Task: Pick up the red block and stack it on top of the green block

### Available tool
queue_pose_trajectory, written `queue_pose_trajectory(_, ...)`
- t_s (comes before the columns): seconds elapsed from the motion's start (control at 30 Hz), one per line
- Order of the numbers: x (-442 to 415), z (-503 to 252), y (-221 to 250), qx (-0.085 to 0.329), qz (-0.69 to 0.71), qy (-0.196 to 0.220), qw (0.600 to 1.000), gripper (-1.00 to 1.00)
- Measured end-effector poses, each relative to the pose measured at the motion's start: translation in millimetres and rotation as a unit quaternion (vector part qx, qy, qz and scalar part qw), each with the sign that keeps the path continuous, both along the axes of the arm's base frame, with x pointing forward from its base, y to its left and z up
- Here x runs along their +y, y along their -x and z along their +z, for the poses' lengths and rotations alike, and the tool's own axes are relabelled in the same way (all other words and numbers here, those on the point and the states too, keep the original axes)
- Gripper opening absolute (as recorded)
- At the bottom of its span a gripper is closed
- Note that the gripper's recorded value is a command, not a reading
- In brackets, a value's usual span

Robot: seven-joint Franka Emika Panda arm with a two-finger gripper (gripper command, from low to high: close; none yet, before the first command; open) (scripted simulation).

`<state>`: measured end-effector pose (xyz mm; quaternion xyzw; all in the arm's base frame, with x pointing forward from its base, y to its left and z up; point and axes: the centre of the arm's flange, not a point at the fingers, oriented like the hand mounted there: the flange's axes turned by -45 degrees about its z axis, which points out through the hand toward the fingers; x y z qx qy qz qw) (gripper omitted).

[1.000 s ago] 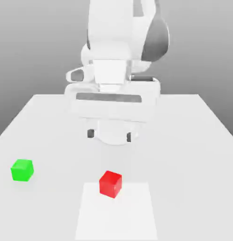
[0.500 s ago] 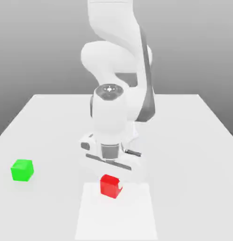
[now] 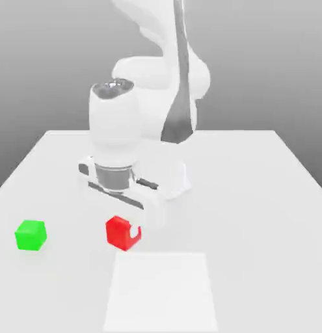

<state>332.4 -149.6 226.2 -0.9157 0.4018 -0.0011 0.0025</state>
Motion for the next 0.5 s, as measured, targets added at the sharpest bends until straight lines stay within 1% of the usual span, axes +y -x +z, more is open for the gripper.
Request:
queue_pose_trajectory(0.1,-75,9,26,0.0,-0.103,0.0,0.995,-1.0)
queue_pose_trajectory(0.2,-144,16,70,0.001,-0.203,0.001,0.979,-1.0)
queue_pose_trajectory(0.23,-155,12,77,0.001,-0.218,0.001,0.976,-1.0)
queue_pose_trajectory(0.4,-160,-34,79,0.001,-0.224,0.001,0.975,-1.0)
queue_pose_trajectory(0.43,-160,-41,80,0.002,-0.224,0.001,0.975,1.0)
queue_pose_trajectory(0.5,-160,-41,80,0.002,-0.224,0.001,0.975,1.0)
